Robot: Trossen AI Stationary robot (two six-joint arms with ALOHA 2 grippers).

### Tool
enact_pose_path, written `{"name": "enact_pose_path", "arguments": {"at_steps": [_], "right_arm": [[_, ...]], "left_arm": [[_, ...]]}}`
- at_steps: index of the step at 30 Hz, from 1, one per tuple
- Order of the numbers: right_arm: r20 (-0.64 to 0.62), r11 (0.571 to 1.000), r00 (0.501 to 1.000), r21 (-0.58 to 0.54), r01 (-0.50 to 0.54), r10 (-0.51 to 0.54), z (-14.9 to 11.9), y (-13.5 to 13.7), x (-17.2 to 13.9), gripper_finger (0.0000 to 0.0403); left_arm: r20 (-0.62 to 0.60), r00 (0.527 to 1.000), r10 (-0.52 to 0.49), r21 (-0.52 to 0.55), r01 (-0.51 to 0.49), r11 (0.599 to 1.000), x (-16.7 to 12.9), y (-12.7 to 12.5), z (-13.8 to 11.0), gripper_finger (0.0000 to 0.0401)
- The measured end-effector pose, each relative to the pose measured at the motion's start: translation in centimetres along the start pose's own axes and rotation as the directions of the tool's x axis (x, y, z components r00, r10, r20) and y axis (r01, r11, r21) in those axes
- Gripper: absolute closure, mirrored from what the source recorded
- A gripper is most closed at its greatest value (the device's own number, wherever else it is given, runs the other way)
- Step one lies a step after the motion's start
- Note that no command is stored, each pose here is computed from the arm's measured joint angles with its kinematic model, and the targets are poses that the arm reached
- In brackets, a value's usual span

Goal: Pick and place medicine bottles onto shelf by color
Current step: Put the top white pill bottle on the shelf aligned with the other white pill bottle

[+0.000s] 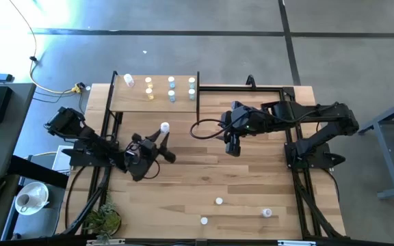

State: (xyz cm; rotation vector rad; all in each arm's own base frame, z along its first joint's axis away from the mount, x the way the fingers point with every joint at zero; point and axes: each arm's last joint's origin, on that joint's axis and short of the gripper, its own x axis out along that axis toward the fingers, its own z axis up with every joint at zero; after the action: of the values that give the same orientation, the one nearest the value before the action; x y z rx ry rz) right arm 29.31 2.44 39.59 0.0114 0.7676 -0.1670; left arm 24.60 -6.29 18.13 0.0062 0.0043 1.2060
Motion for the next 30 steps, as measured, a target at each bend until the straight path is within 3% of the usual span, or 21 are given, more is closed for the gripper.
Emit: {"name": "enact_pose_path", "arguments": {"at_steps": [8, 13, 20, 30], "right_arm": [[-0.020, 0.999, 1.000, -0.033, 0.005, -0.006, -0.2, 0.0, 0.0, 0.0182], [-0.022, 0.999, 1.000, -0.048, 0.005, -0.006, -0.2, 0.0, 0.0, 0.0182], [-0.021, 0.999, 1.000, -0.049, 0.013, -0.014, -0.2, -0.1, 0.0, 0.0182], [-0.028, 0.999, 0.999, -0.050, 0.014, -0.015, -0.3, -0.1, 0.0, 0.0182]], "left_arm": [[0.000, 1.000, -0.011, -0.122, 0.011, 0.993, -0.3, 2.5, -2.6, 0.0279], [0.001, 0.999, -0.047, -0.119, 0.047, 0.992, -1.0, 3.4, -2.9, 0.0279], [0.001, 0.996, -0.084, -0.034, 0.084, 0.996, -1.8, 4.0, -0.8, 0.0279], [0.000, 0.999, -0.034, 0.053, 0.034, 0.998, -0.7, 6.3, 3.5, 0.0279]]}}
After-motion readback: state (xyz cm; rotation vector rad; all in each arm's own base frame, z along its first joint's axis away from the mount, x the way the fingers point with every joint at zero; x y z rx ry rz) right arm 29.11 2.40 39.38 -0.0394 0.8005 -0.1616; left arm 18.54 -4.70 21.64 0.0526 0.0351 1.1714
